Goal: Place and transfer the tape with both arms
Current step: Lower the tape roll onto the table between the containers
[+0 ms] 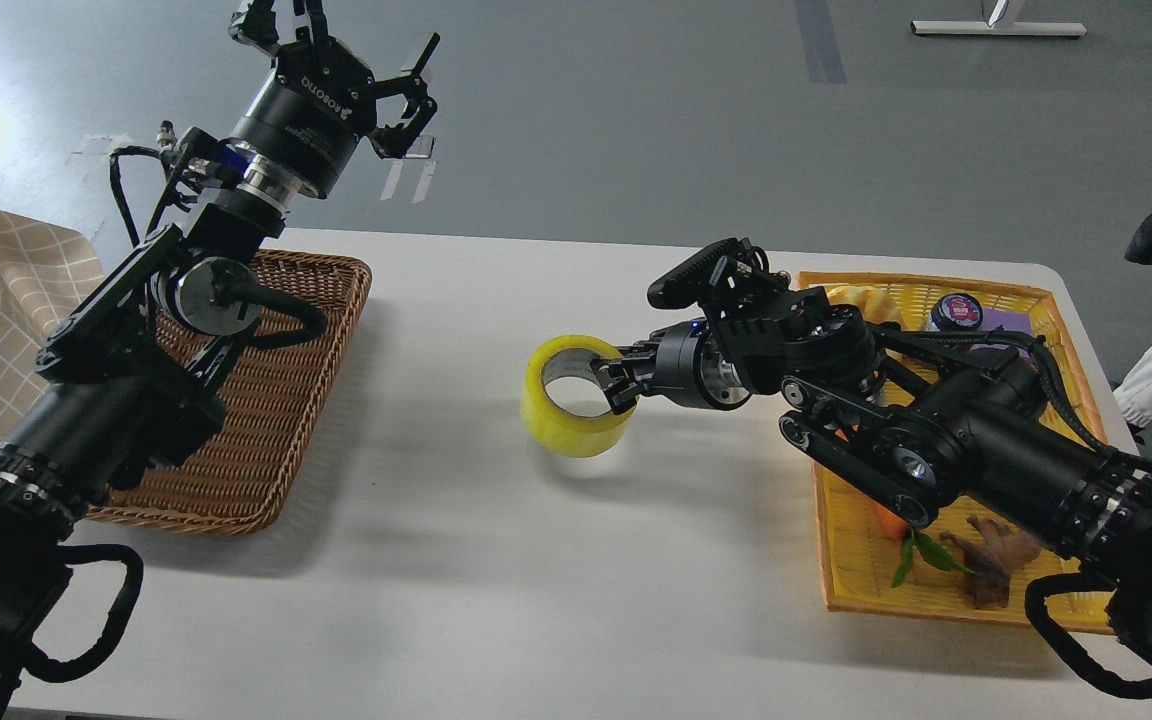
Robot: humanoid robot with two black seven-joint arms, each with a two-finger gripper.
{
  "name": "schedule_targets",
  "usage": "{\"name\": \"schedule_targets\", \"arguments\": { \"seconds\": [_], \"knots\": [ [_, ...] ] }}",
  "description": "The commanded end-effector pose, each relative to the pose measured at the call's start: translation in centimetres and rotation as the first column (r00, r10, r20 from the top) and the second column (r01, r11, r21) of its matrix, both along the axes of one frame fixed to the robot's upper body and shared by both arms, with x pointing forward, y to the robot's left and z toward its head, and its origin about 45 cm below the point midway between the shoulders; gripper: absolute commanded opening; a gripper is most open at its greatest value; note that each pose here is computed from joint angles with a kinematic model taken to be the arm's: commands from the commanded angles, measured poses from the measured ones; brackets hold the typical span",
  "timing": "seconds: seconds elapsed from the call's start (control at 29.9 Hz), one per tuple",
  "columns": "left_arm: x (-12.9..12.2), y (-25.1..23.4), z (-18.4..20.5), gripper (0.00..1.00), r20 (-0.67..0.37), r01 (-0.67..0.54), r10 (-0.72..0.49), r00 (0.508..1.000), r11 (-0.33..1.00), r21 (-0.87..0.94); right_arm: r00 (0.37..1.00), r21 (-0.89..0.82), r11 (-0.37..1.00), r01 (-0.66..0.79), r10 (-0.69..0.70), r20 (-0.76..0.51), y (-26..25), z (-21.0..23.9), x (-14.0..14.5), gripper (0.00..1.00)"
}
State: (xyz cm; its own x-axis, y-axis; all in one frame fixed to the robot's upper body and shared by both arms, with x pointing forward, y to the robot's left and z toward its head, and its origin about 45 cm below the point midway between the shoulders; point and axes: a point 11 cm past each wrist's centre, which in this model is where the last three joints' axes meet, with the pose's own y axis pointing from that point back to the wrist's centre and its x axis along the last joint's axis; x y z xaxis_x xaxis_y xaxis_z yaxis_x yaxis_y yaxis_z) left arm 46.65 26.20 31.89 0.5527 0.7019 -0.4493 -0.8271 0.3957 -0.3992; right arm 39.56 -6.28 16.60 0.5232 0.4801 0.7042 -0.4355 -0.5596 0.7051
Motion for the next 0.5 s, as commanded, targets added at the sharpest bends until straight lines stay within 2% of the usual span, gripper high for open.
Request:
{"name": "schedule_targets", "arguments": {
  "seconds": [0.0, 0.47],
  "knots": [
    [0.0, 0.0, 0.0, 0.98, 0.001, 0.001, -0.001, 1.000, 1.000, 0.000, 1.000, -0.023, 1.000, -0.003, 0.004, 0.007, 0.2, -0.4, 0.1, 0.00],
    [0.0, -0.1, 0.1, 0.98, 0.002, 0.002, -0.002, 1.000, 1.000, -0.001, 1.000, -0.144, 0.989, -0.022, 0.024, 0.014, -0.8, -2.2, 0.3, 0.00]
  ]
}}
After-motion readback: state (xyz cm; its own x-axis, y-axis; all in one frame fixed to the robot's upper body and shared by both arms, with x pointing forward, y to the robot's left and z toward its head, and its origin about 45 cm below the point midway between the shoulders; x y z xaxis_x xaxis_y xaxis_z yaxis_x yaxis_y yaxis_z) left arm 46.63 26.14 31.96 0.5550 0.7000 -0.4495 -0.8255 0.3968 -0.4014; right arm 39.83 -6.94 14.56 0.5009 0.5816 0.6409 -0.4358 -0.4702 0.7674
